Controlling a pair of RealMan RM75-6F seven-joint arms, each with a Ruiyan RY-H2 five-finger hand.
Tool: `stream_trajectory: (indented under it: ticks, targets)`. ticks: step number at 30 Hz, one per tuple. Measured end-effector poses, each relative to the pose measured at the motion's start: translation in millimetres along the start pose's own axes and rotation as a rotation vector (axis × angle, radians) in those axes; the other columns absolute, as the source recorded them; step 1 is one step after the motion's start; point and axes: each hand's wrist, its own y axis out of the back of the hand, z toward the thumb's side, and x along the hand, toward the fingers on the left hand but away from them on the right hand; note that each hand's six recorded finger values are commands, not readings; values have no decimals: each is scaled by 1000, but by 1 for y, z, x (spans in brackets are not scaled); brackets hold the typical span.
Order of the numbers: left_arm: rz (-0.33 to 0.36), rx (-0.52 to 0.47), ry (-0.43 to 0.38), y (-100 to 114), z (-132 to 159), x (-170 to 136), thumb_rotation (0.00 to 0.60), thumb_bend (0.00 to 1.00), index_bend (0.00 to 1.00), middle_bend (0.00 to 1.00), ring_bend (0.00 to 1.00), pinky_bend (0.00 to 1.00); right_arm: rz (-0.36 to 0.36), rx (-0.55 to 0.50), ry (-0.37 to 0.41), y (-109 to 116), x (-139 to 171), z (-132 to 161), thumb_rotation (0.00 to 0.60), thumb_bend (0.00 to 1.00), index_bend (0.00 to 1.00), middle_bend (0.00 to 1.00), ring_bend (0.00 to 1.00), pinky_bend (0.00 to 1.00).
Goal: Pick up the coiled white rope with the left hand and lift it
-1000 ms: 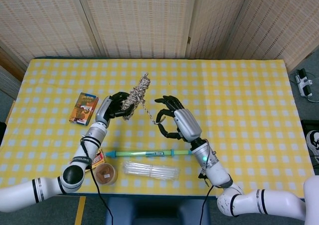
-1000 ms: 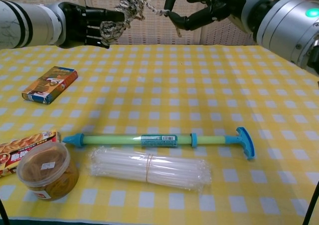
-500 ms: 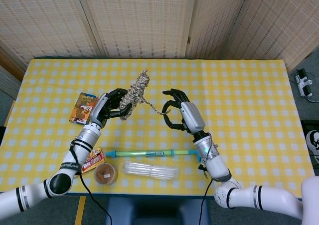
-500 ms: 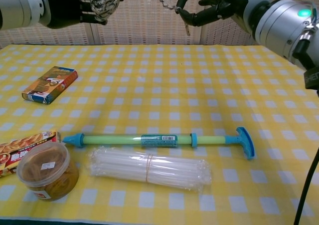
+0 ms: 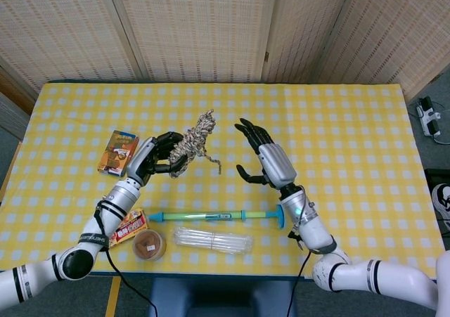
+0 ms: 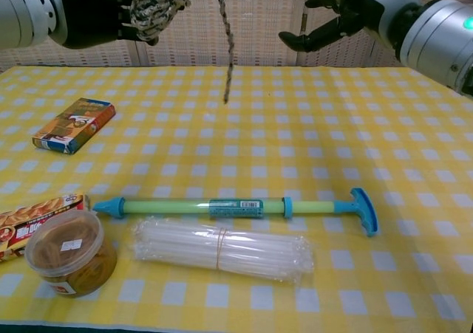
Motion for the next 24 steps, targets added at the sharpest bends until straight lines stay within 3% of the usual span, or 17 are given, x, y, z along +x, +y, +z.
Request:
stream_trajectory:
  ticks: [9, 16, 24]
  targets:
    - [43, 58, -2, 18, -6, -3, 600, 580, 712, 690, 643, 662, -12, 258, -61, 31, 42, -38, 600, 445, 5, 29, 69, 0]
    - [61, 112, 4, 27, -14, -6, 600, 580, 712, 690, 642, 662, -73, 425, -181, 60, 107, -79, 600, 444, 31, 75, 99, 0]
    - [73, 158, -24, 29, -15, -10, 600, 580, 713, 690, 642, 662, -105, 448, -301, 78, 178, -104, 600, 444, 31, 35, 69, 0]
